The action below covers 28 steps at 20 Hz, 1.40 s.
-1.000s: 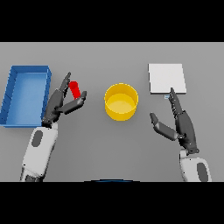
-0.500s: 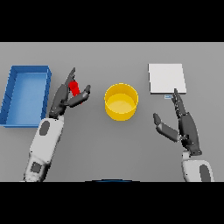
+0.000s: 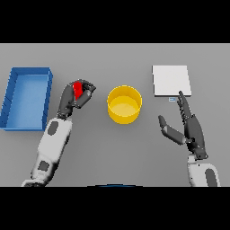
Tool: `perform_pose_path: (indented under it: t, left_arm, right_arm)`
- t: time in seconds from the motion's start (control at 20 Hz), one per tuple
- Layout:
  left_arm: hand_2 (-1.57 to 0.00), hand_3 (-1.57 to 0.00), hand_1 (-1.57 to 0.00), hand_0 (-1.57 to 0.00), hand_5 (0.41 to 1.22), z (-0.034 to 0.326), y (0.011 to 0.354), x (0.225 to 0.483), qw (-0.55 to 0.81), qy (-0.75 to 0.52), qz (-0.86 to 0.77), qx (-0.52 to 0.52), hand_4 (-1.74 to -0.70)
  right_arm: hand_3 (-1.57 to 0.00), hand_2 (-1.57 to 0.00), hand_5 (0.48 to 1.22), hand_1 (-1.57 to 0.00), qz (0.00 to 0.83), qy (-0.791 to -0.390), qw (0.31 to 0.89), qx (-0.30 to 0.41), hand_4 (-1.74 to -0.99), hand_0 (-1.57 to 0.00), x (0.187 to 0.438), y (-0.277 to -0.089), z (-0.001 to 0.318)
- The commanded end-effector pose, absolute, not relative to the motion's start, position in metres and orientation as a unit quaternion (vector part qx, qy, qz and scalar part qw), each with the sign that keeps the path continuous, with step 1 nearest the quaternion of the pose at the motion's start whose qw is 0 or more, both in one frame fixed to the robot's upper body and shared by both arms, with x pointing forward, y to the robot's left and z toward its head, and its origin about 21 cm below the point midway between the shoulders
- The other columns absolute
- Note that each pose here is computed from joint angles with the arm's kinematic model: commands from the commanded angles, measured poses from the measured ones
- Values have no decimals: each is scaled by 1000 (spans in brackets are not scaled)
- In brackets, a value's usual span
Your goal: Pick up the red beaker and tilt it to pour out 1 green nut into yellow bowl. Pick up the yellow bowl and place it on the metallic measuring scale.
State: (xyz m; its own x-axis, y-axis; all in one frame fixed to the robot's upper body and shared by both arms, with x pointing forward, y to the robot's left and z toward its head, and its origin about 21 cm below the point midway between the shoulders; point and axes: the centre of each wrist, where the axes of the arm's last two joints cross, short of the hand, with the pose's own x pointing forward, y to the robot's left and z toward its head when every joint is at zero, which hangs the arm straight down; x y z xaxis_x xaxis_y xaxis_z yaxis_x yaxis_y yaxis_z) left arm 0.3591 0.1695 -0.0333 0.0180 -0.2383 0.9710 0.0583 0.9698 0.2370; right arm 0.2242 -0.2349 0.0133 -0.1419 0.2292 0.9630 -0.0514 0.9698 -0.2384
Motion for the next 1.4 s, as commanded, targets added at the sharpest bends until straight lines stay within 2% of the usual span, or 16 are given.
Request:
perform_pose_path:
  t: [0.0, 0.1, 0.25, 0.4, 0.6, 0.7, 1.05, 1.35]
  left_arm:
    - [-1106, -1058, -1067, -1049, 1079, -29, 166, 363, 708, -694, -113, 67, -1589]
    - [-1273, -1154, -1248, -1237, 1130, -31, 166, 361, 701, -701, -115, 62, -1636]
    - [-1419, -1357, -1406, -1400, 1174, -28, 166, 361, 699, -702, -118, 62, -1542]
    - [-1493, -1462, -1486, -1483, 1157, -25, 171, 360, 685, -723, -83, 18, -1639]
    - [-1539, -1526, -1536, -1535, 1135, 2, 174, 368, 670, -739, -67, -6, -1699]
    - [-1551, -1542, -1549, -1548, 1132, 13, 177, 369, 662, -745, -80, -13, -1714]
    - [-1558, -1553, -1557, -1556, 1139, 35, 182, 382, 653, -742, -152, 23, -1724]
    - [-1568, -1566, -1567, -1567, 1120, 64, 172, 391, 613, -716, -316, 108, -1737]
  right_arm:
    - [1, 1, 648, 1, 105, -748, 653, -62, -1239, 1, 224, -236, 13]
    - [1, 1, 650, 1, 109, -754, 645, -60, -1242, 1, 225, -233, 15]
    - [1, 1, 644, 1, 102, -751, 650, -48, -1255, 1, 227, -232, 14]
    - [1, 1, 645, 1, 106, -752, 649, -54, -1248, 1, 225, -232, 13]
    - [1, 1, 644, 1, 114, -756, 642, -60, -1233, 1, 224, -236, 13]
    - [1, 1, 647, 1, 113, -754, 644, -60, -1227, 1, 226, -232, 12]
    - [1, 1, 661, 1, 126, -762, 631, -73, -1219, 1, 227, -231, 12]
    - [1, 1, 658, 1, 134, -755, 637, -82, -1190, 1, 224, -233, 14]
